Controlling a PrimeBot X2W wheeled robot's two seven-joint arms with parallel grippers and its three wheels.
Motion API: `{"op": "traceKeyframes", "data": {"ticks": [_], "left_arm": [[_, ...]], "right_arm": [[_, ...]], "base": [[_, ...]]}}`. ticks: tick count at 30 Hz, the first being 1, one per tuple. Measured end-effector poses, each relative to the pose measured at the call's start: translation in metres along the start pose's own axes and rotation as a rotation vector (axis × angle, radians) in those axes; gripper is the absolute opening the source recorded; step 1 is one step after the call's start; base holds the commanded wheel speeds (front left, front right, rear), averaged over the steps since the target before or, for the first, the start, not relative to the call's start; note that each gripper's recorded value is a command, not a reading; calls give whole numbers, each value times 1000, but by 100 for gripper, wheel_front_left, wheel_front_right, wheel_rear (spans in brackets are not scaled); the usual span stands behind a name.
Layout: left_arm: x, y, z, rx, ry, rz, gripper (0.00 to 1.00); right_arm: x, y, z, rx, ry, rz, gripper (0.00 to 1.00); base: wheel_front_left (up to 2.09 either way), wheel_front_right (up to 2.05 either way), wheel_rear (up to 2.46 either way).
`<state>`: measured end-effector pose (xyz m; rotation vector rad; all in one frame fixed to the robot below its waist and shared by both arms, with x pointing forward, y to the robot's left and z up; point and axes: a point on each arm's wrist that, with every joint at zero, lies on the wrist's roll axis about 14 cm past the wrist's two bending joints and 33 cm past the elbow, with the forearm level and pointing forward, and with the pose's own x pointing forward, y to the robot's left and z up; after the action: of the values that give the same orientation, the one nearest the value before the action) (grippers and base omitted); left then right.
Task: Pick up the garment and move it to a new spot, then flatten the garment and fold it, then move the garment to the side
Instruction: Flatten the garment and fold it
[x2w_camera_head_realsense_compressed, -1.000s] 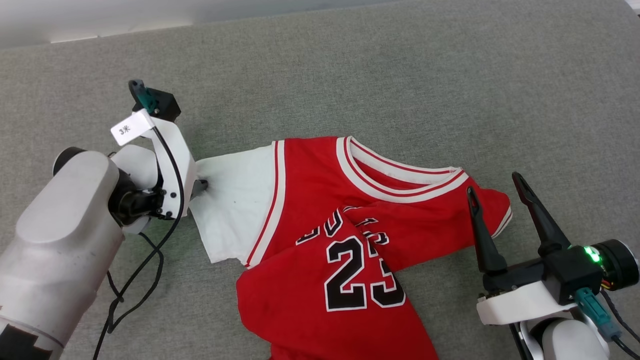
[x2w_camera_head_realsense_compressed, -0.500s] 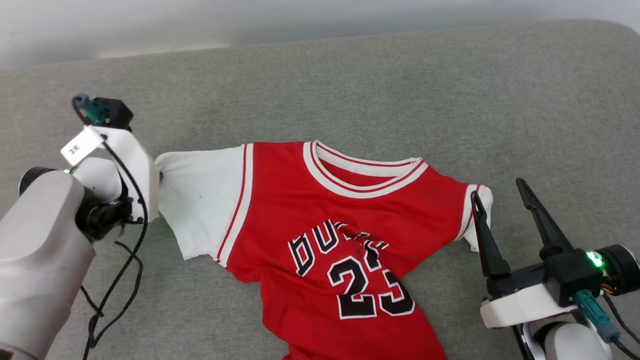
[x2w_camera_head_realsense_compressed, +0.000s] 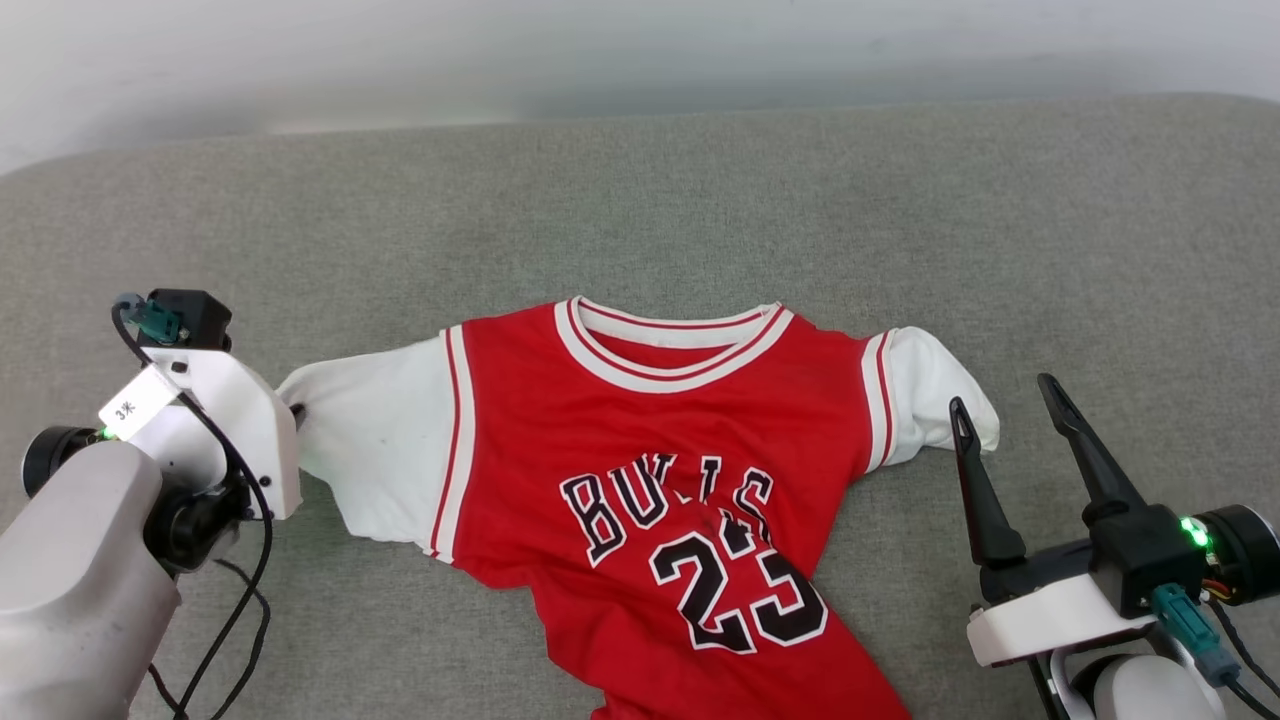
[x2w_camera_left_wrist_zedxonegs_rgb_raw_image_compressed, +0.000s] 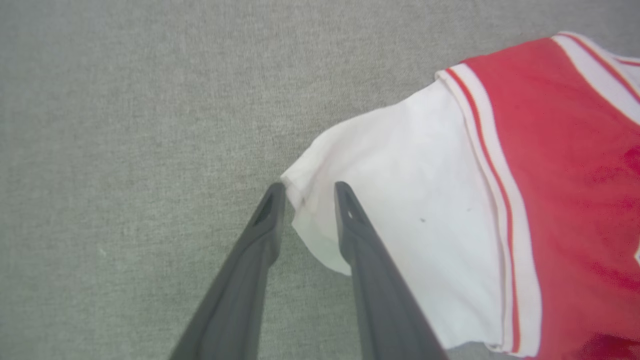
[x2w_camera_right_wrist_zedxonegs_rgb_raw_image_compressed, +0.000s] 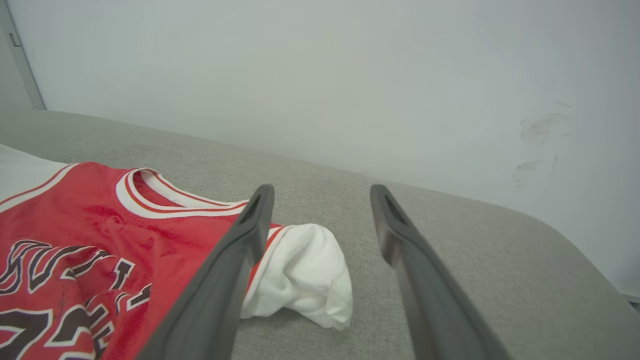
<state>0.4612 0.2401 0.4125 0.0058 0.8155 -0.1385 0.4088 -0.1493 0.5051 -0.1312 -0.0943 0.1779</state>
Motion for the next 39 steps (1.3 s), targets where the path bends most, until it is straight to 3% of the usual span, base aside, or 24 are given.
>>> {"op": "traceKeyframes", "data": {"ticks": [8, 12, 17, 20, 25, 33, 36, 39], "left_arm": [[-44, -31, 78, 51, -531, -71, 100], [-78, -48, 94, 88, -764, -96, 100], [-105, -63, 77, 125, -868, -80, 100], [-116, -68, 59, 91, -881, -57, 100], [-130, -73, 38, 30, -894, -33, 100], [-133, -72, 34, 15, -909, -18, 100], [-129, -71, 34, 17, -904, -18, 100], [-128, -69, 36, 7, -910, -16, 100]], "right_arm": [[-3, -4, 19, -11, -45, -13, 100], [-6, -8, 29, -17, -64, -25, 100], [-8, -10, 32, 4, -45, -32, 100], [-6, -12, 27, 30, 10, -25, 100], [2, -11, 11, 37, 185, 52, 100], [12, -2, -34, 50, 705, 227, 100], [17, -7, -47, 82, 861, 233, 100], [25, -9, -54, 23, 952, 243, 100]], "base": [[0, 0, 0], [0, 0, 0], [0, 0, 0], [0, 0, 0], [0, 0, 0], [0, 0, 0], [0, 0, 0], [0, 0, 0]]}}
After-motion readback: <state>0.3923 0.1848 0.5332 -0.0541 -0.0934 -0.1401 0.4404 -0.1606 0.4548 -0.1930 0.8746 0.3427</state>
